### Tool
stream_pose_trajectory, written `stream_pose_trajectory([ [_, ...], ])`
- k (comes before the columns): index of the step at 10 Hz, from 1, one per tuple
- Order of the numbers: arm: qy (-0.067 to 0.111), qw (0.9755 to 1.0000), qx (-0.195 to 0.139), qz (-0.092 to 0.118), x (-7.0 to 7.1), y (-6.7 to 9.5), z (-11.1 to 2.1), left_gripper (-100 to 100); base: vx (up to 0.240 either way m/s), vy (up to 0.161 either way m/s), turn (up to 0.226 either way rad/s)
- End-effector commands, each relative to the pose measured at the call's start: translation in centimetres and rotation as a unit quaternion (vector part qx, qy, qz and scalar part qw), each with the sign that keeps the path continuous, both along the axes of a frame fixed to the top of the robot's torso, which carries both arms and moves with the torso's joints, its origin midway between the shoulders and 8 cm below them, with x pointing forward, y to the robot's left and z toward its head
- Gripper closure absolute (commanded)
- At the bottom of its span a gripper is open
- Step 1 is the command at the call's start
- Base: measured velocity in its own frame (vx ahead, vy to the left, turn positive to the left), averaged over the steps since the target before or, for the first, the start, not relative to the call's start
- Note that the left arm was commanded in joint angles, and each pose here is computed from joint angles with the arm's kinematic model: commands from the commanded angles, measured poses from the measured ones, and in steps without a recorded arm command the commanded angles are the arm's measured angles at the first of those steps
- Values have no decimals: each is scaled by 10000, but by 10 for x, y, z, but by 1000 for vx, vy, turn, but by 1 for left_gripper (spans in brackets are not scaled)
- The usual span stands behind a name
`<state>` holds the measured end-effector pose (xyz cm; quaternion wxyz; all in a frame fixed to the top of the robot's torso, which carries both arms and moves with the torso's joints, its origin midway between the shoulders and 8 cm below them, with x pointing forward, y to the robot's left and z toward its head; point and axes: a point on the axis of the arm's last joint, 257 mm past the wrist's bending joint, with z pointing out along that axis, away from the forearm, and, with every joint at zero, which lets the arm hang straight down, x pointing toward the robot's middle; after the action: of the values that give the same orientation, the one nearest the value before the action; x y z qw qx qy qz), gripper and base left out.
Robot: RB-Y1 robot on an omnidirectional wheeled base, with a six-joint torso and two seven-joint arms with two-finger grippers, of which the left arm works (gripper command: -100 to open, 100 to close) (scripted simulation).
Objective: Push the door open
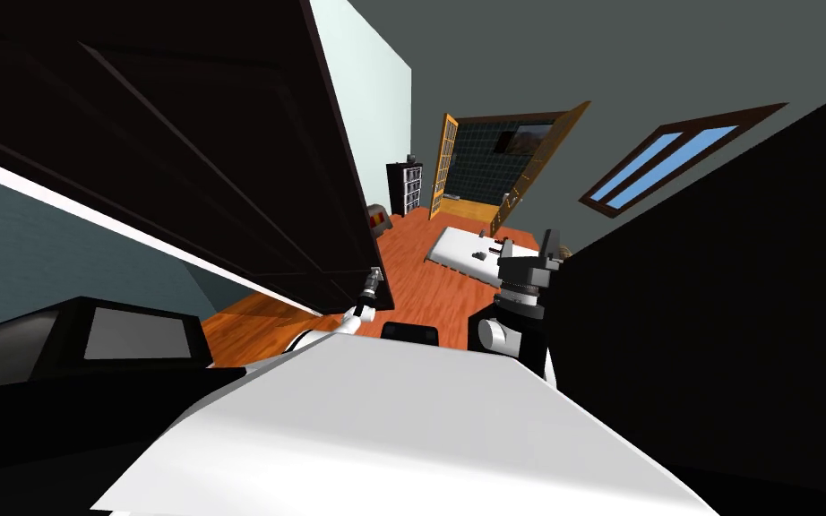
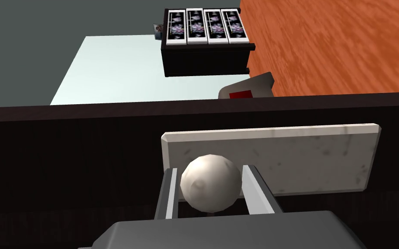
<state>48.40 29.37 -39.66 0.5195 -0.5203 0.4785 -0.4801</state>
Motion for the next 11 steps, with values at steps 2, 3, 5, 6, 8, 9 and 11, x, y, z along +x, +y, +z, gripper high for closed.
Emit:
stream_pose_trajectory([
  [2, -6, 9996, 31, 294, -3, 30, 3, 100, 174, -65, 48],
  [3, -4, 9992, 31, 388, -4, 39, 3, 100, 220, -81, 100],
  [5, 88, 9987, 26, 492, -10, 47, -4, 100, 171, -68, 56],
  [6, 169, 9986, 22, 501, -13, 47, -11, 100, 52, -3, -5],
  [8, -2, 9988, 30, 482, -6, 47, 3, 100, -13, 12, -14],
  [9, -2, 9988, 30, 482, -6, 47, 3, 100, -26, 3, -4],
  [11, 85, 9977, 23, 679, -13, 63, -4, 100, 152, -55, 69],
])
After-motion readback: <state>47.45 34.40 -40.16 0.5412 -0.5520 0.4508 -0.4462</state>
